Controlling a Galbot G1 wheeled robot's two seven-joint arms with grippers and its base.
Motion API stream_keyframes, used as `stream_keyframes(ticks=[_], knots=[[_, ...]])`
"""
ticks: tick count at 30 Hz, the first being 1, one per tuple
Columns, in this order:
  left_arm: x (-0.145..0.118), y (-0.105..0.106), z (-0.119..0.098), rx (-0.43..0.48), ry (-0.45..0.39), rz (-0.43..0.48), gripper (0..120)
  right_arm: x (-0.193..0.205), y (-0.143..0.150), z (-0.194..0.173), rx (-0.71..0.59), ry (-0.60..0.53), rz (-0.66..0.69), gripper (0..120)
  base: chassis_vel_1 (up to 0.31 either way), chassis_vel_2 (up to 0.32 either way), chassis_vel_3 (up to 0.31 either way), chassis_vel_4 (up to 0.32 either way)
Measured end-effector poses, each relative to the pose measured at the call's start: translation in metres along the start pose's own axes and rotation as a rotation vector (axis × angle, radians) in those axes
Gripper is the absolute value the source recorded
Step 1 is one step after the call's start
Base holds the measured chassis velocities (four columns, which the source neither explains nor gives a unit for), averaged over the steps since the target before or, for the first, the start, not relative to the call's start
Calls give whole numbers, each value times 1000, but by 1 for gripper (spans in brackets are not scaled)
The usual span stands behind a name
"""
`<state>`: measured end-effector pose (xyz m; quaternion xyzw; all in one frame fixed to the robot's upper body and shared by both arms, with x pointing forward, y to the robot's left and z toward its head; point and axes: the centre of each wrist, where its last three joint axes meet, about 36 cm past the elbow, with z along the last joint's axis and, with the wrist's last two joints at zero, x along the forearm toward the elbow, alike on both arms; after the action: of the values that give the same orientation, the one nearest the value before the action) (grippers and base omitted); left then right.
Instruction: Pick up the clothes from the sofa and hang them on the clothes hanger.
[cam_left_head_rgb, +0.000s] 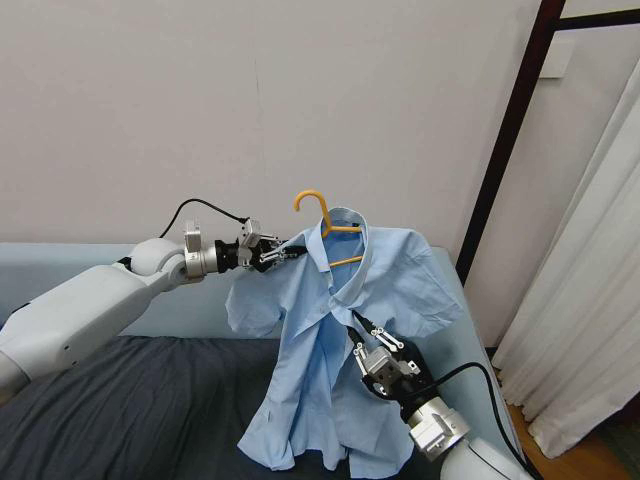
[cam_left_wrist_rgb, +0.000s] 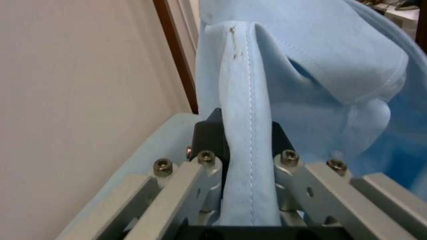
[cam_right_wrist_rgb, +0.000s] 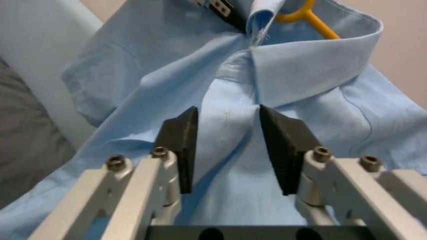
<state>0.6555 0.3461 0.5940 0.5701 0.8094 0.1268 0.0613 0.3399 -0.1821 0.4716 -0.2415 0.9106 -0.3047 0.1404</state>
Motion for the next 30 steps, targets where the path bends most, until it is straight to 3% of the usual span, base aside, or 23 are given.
stream_keyframes(ticks=[8,10,15,30], knots=[[5,-2,3,2,1,-7,7,32,-11,-56,-176,-20,-1,72,0,0,0,0],[5,-2,3,1,1,-6,7,32,-15,-60,-190,-22,7,75,0,0,0,0],[-4,-12,3,-12,7,20,7,20,-41,-72,-267,7,68,97,0,0,0,0],[-13,-43,18,-27,47,95,7,-17,-67,-74,-449,165,123,100,0,0,0,0]])
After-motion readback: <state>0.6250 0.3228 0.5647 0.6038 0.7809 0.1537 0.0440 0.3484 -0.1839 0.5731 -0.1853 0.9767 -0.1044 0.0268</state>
